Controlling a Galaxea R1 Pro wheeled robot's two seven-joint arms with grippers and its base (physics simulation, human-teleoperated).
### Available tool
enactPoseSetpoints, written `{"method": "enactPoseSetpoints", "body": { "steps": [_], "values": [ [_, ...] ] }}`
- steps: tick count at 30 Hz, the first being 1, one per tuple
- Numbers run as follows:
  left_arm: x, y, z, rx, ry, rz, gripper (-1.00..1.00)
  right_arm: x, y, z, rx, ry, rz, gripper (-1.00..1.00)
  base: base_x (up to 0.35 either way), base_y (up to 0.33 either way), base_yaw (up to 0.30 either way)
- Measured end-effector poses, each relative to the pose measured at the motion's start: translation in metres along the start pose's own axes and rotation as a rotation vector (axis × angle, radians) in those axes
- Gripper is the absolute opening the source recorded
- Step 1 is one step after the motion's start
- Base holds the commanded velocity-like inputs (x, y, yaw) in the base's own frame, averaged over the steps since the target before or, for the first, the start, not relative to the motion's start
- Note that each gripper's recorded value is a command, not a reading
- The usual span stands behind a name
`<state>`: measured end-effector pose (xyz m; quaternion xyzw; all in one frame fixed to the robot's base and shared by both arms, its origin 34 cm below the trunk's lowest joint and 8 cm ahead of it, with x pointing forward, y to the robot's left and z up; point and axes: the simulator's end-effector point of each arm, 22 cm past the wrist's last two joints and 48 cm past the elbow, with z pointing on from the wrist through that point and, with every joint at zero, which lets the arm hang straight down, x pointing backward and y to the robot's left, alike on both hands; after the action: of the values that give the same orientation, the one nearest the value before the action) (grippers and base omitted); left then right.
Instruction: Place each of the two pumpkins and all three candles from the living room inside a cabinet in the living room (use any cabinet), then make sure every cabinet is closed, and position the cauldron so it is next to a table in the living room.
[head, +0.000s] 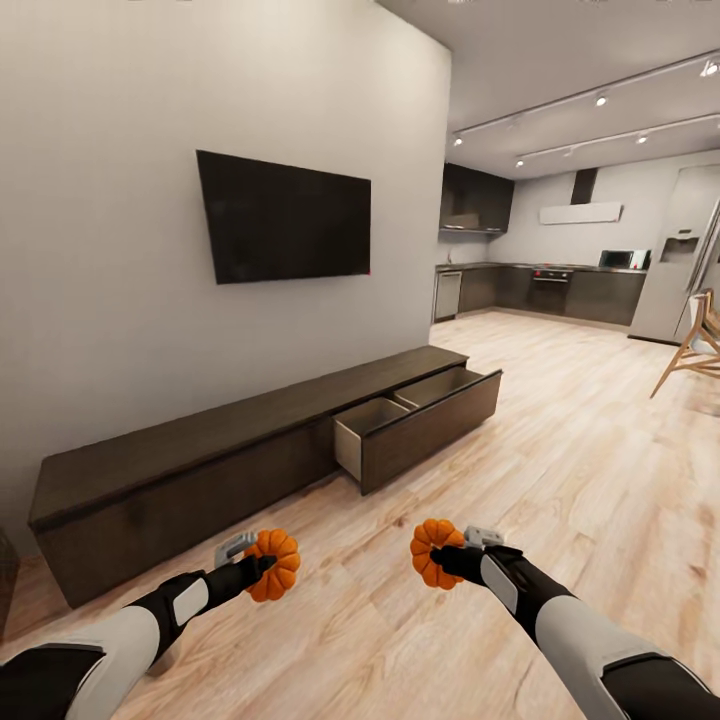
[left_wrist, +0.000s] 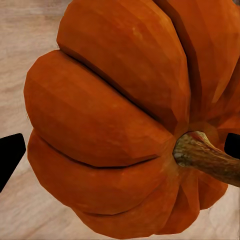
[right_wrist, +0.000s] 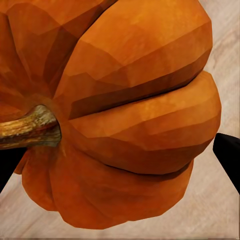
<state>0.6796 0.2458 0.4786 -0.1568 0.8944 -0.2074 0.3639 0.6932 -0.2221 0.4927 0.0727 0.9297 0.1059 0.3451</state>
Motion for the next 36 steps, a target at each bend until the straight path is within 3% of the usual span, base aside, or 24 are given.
{"method": "enactPoseSetpoints", "body": {
  "steps": [14,36],
  "values": [
    [-0.011,-0.005,-0.013,-0.067,0.019,-0.006,-1.0,-0.02,0.007,-0.018,-0.003,0.005,0.003,-1.0,0.0,0.0,-0.014],
    [-0.043,-0.027,-0.037,-0.073,0.022,-0.002,-1.0,-0.055,0.018,-0.046,-0.002,0.005,0.001,-1.0,0.0,0.0,-0.247]
  ]
}}
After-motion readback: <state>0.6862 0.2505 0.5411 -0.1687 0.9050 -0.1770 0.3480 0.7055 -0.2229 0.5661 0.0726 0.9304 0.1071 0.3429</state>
